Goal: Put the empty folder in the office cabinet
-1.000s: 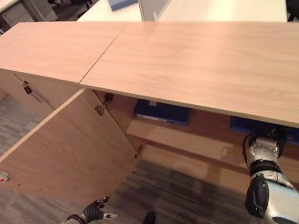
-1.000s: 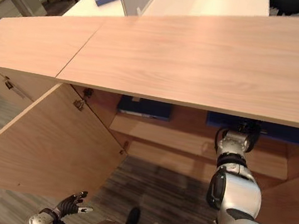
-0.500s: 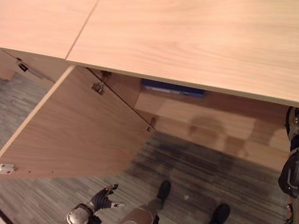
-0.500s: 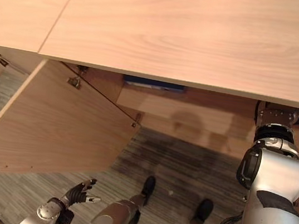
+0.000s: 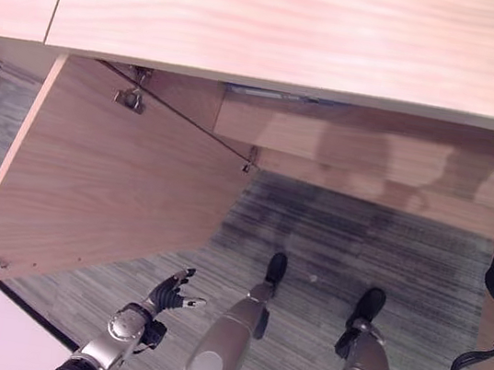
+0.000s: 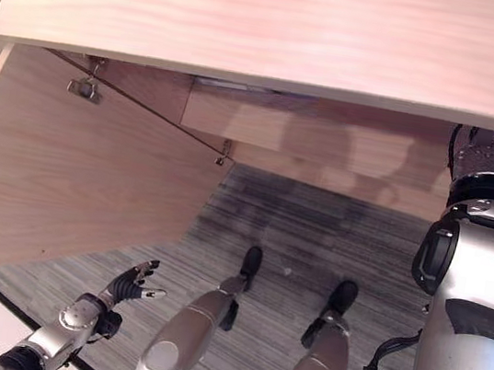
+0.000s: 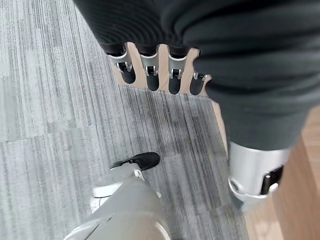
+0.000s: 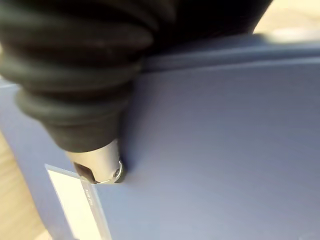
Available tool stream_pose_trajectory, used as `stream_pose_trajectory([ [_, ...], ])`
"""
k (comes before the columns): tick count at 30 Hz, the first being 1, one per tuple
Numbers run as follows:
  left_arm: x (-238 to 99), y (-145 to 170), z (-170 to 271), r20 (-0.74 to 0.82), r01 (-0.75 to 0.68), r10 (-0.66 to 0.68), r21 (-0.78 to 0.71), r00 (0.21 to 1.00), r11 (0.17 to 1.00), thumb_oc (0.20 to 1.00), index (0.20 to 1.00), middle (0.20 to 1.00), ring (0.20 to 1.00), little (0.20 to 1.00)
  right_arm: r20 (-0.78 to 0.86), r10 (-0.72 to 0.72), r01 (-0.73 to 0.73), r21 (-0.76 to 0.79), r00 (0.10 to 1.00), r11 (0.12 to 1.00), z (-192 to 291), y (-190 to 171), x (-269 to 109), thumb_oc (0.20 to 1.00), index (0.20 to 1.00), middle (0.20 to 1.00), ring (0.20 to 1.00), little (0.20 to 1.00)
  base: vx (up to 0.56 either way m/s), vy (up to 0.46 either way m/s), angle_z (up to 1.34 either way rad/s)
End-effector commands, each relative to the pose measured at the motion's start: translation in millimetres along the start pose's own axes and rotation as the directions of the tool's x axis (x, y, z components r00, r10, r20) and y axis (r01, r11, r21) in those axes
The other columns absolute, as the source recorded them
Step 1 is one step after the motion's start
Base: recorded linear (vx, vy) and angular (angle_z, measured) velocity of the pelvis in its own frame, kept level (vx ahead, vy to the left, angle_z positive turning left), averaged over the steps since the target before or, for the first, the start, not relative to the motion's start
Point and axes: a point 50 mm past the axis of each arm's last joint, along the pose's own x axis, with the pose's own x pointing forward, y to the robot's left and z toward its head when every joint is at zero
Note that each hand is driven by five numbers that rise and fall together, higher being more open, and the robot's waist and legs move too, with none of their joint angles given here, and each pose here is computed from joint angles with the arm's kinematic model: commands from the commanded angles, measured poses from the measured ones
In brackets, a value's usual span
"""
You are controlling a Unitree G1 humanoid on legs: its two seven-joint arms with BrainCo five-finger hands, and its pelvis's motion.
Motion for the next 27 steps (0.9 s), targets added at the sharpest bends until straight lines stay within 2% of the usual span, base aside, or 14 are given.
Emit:
stream_pose_trajectory([
  [1,-7,7,-4,-0.006,-0.022,0.022,-0.001,1.0,1.0,1.0,1.0,1.0,1.0,1.0,0.143,0.161,-0.151,-0.076,0.977,0.986,35,33,-4,0.2,0.2,0.2,0.2,0.2,0.03,-0.056,0.05],
  [4,-5,18,2,0.018,-0.098,0.099,-0.042,0.995,0.994,1.0,1.0,1.0,1.0,1.0,0.166,0.139,-0.13,-0.065,0.976,0.989,45,33,-3,0.2,0.2,0.2,0.2,0.2,0.03,-0.066,0.12],
  [7,-4,21,8,0.04,-0.115,0.118,-0.065,0.992,0.991,1.0,1.0,1.0,1.0,1.0,0.181,0.136,-0.128,-0.057,0.974,0.99,50,32,-2,0.2,0.2,0.2,0.2,0.2,0.03,-0.026,0.14],
  [22,-8,21,7,0.039,-0.105,0.107,-0.053,0.993,0.993,1.0,1.0,1.0,1.0,1.0,0.134,0.1,-0.094,-0.051,0.986,0.994,35,24,-1,0.2,0.2,0.2,0.2,0.2,0.01,0.005,0.04],
  [27,-12,21,-1,0.01,-0.093,0.094,-0.031,0.996,0.995,1.0,1.0,1.0,1.0,1.0,0.153,0.116,-0.117,-0.008,0.981,0.993,46,36,-4,0.2,0.2,0.2,0.2,0.2,0.03,0.02,0.04],
])
